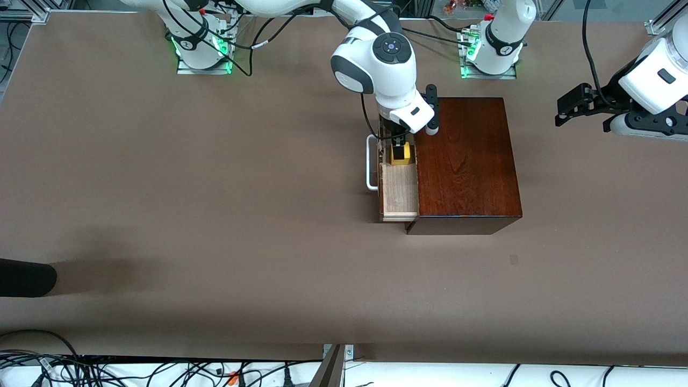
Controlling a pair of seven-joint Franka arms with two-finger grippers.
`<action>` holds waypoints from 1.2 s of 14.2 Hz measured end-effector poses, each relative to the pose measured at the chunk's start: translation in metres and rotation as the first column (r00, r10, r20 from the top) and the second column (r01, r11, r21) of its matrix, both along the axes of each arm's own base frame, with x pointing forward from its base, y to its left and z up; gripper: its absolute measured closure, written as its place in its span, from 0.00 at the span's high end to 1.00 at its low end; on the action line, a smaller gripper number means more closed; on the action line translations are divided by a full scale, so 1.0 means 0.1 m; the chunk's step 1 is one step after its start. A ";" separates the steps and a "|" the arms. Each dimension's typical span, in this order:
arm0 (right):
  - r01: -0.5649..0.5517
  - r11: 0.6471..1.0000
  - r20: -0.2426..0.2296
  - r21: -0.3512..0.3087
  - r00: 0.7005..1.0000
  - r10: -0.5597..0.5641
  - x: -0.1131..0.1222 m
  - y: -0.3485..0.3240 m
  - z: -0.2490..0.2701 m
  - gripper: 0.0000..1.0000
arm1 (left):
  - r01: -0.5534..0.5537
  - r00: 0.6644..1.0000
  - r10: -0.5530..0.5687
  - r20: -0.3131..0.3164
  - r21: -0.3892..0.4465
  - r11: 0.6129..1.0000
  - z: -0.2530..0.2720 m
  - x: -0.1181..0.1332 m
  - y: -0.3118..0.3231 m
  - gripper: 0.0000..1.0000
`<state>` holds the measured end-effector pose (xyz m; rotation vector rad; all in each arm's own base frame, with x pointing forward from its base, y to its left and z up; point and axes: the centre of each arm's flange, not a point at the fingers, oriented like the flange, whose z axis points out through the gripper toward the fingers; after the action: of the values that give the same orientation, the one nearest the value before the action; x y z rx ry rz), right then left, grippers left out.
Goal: Open drawer, take yellow block, close drawer
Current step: 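Lower the right gripper and close it on the yellow cube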
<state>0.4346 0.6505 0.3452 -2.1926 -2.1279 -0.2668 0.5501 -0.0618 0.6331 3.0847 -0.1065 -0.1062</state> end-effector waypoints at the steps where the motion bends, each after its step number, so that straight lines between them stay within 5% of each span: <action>1: -0.001 1.000 -0.001 -0.001 1.000 0.001 0.00 0.01 -0.04 1.00 | 0.000 1.000 0.000 0.001 0.000 1.000 0.00 0.00 0.00 1.00; 13: -0.014 1.000 0.026 -0.014 1.000 0.014 0.02 0.03 -0.25 1.00 | -0.007 1.000 0.007 0.006 0.036 0.999 -0.03 0.03 0.08 1.00; 15: -0.016 1.000 0.027 -0.018 0.999 0.016 0.02 0.03 -0.27 0.93 | -0.007 1.000 0.007 0.002 0.037 0.999 -0.06 0.04 0.08 1.00; 17: -0.017 1.000 0.029 -0.020 0.999 0.018 0.02 0.03 -0.27 0.71 | -0.008 1.000 0.008 -0.003 0.038 0.999 -0.08 0.05 0.09 1.00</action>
<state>0.4362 0.6537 0.3178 -2.1931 -2.1731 -0.2790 0.5553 -0.0532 0.6252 3.1224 -0.0935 -0.1133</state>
